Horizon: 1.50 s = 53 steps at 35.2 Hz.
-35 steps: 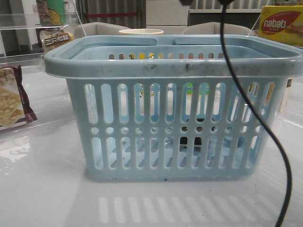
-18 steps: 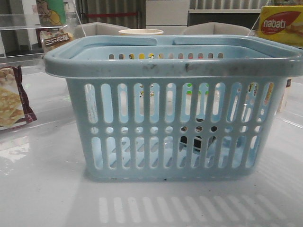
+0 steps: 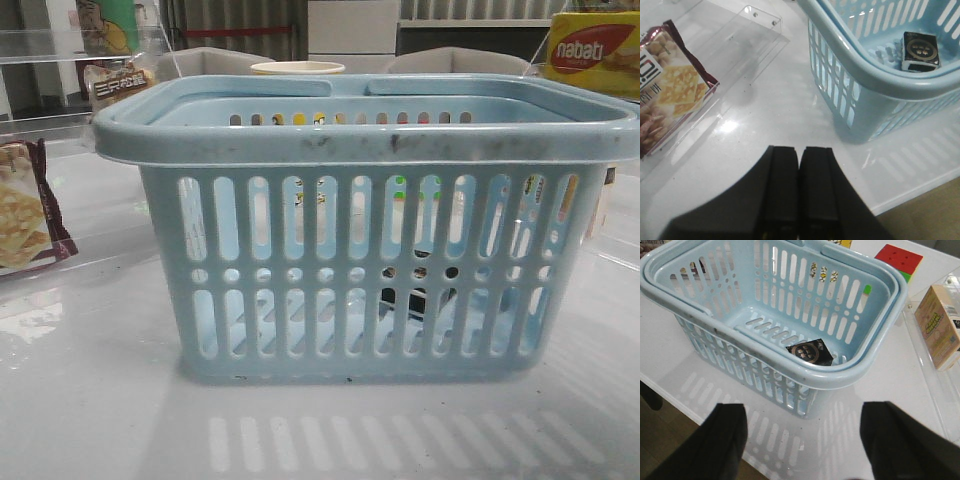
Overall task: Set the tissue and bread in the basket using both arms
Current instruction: 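Reach the left gripper to the shelf and grasp the wrapped bread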
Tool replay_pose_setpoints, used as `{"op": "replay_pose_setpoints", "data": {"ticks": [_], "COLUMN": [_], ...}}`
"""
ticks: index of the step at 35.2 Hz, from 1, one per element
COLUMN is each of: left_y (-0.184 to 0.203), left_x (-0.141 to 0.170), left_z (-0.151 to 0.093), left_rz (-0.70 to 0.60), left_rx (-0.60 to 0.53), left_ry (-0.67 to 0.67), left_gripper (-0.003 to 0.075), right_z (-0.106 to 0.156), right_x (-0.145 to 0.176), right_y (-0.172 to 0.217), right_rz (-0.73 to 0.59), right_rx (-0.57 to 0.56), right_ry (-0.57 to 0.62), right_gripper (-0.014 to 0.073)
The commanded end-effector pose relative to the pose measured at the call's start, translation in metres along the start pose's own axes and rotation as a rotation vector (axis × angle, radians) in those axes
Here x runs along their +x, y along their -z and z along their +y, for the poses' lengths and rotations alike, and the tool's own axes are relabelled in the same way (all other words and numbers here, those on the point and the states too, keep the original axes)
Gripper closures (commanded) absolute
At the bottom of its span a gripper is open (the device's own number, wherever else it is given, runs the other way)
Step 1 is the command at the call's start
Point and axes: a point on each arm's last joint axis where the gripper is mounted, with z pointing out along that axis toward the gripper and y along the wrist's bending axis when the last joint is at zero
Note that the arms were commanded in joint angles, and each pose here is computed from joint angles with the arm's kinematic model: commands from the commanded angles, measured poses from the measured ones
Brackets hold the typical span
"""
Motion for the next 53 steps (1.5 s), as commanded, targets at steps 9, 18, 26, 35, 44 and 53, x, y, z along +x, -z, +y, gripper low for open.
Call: {"op": "replay_pose_setpoints", "data": {"ticks": [9,18,26,35,44,53], "left_y": [0.003,-0.035,-0.079,-0.129,-0.173,-0.219], "left_x": [-0.024,-0.062,-0.101,-0.142,-0.165,-0.179], "left_z": [0.001,0.015,0.037,0.063,0.096,0.112], "left_rz": [-0.188,-0.116,-0.084,-0.1,-0.108,-0.163], "left_rx": [-0.01,-0.068,-0.127,-0.182,-0.235,-0.248], "left_ry": [0.006,-0.008,0.005,-0.008,0.013,0.013], "left_gripper": [0.0613,0.0048,0.0047,0.0047,0.0048,0.0048], "right_z": [-0.001,-0.001,-0.001,-0.001,-0.001,-0.001], "right_x": [-0.013,-0.013,-0.013,-0.013,-0.013,-0.013], "right_y": [0.004,0.004,0.004,0.004,0.004,0.004], "right_rz": [-0.094,-0.094,-0.094,-0.094,-0.094,-0.094], "right_rx": [0.015,0.015,0.015,0.015,0.015,0.015], "right_ry": [0.016,0.016,0.016,0.016,0.016,0.016], "right_gripper": [0.0026,0.0026,0.0026,0.0026,0.0026,0.0026]}}
